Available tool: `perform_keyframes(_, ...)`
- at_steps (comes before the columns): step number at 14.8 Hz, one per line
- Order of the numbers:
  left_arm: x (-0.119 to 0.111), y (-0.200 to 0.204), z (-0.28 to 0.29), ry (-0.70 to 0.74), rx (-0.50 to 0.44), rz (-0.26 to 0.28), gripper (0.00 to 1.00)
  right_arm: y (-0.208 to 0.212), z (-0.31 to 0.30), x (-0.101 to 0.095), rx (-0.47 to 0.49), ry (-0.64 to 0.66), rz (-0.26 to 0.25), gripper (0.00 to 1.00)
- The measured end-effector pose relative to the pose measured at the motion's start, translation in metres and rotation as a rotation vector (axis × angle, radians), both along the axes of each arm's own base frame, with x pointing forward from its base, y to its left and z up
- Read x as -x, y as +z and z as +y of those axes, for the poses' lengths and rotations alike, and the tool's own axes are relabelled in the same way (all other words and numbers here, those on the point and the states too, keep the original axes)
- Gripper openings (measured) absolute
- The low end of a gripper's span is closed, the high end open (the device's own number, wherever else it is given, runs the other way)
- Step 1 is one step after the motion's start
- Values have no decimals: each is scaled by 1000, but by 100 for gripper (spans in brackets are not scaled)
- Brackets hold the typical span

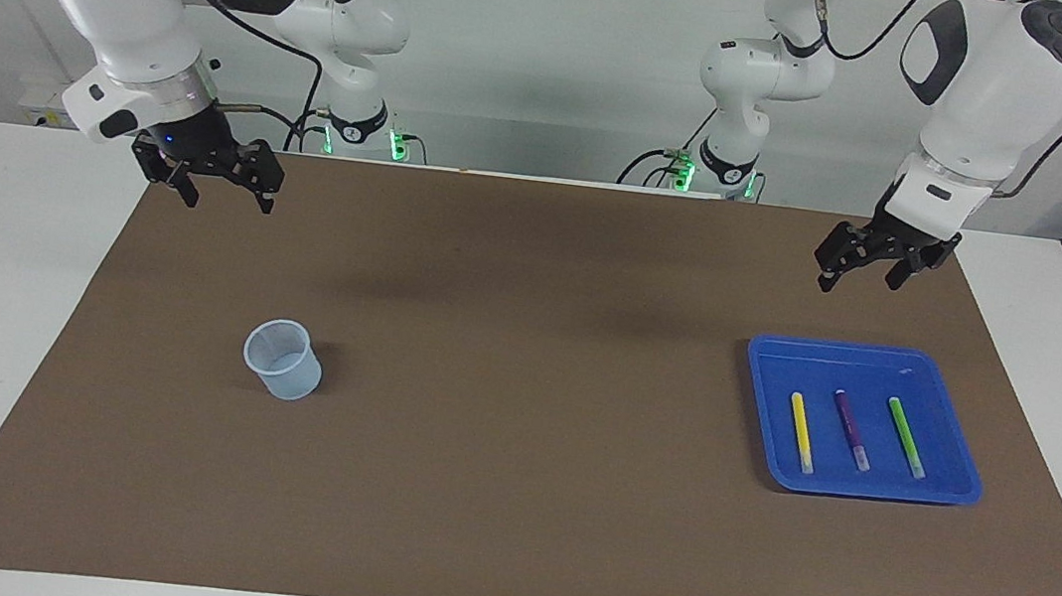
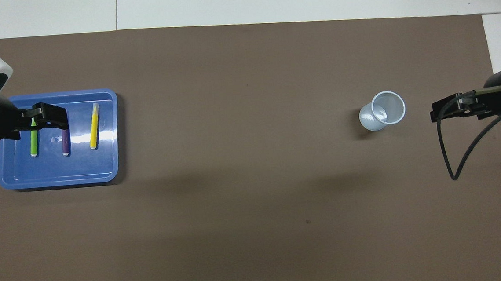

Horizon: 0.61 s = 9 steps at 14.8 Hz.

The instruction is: Right arm passes pens to left for tray arrangement

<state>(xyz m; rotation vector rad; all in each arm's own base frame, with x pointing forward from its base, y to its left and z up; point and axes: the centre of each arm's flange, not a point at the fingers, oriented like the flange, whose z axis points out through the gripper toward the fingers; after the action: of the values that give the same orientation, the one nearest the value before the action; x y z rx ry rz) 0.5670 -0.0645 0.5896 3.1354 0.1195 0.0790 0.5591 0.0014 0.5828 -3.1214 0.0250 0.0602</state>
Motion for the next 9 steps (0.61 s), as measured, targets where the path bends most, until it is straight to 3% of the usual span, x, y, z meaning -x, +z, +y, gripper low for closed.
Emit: perform_keyframes(9, 0, 10, 4, 5, -9, -10, 100, -1, 1, 0, 0, 2, 1, 100)
